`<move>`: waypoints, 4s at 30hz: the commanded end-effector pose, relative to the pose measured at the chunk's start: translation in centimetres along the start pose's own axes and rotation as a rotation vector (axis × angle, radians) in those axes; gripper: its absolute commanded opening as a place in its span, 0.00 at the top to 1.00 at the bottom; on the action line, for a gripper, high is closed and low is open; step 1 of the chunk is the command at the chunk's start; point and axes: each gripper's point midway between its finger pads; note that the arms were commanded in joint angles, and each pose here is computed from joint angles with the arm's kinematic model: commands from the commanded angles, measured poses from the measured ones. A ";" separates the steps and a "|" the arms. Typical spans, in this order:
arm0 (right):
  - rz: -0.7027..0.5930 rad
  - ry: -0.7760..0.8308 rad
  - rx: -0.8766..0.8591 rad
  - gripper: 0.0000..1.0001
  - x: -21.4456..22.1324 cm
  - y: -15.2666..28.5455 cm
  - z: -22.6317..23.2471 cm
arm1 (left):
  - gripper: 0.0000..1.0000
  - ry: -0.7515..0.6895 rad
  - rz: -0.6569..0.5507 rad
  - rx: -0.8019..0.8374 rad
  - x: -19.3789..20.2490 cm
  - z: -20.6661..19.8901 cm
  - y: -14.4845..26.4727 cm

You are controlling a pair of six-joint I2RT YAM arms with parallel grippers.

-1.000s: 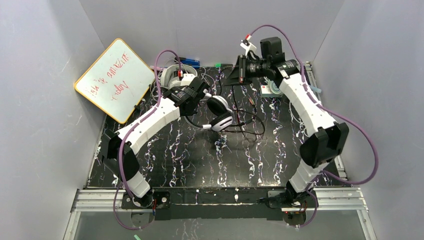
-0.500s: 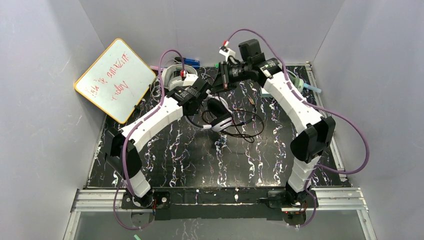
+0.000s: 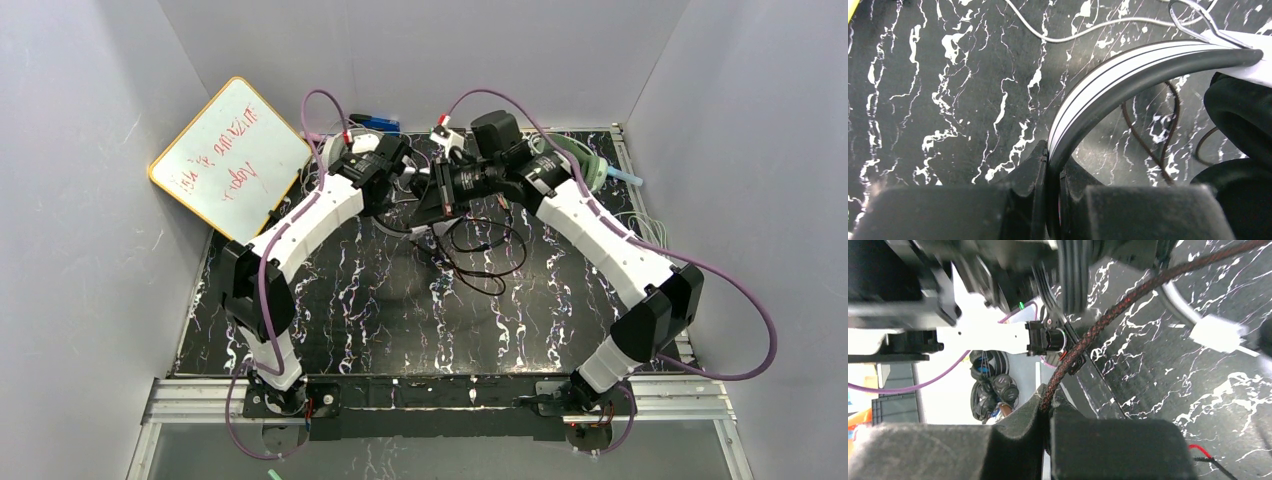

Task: Wrap the headphones
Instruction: Wrap the headphones cable around the headphones.

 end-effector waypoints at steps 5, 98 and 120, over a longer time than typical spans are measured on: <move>0.030 -0.011 -0.047 0.95 3.6 -1.4 0.4 | 1.00 0.320 -0.031 0.103 -4.9 0.9 0.9; 0.010 -0.014 -0.450 0.78 -0.2 5.6 -2.1 | 1.00 -0.677 -0.621 0.234 -3.0 4.1 9.4; 0.016 -0.020 -0.239 0.72 3.5 -3.0 -1.6 | 1.00 0.164 -0.520 -0.038 -4.6 7.2 7.7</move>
Point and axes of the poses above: each gripper's point midway between its finger pads, its own y axis back along the fingers, its own z axis along the line the jaws close on, x = y × z, and after that the axes turned 8 degrees about -y, right-handed
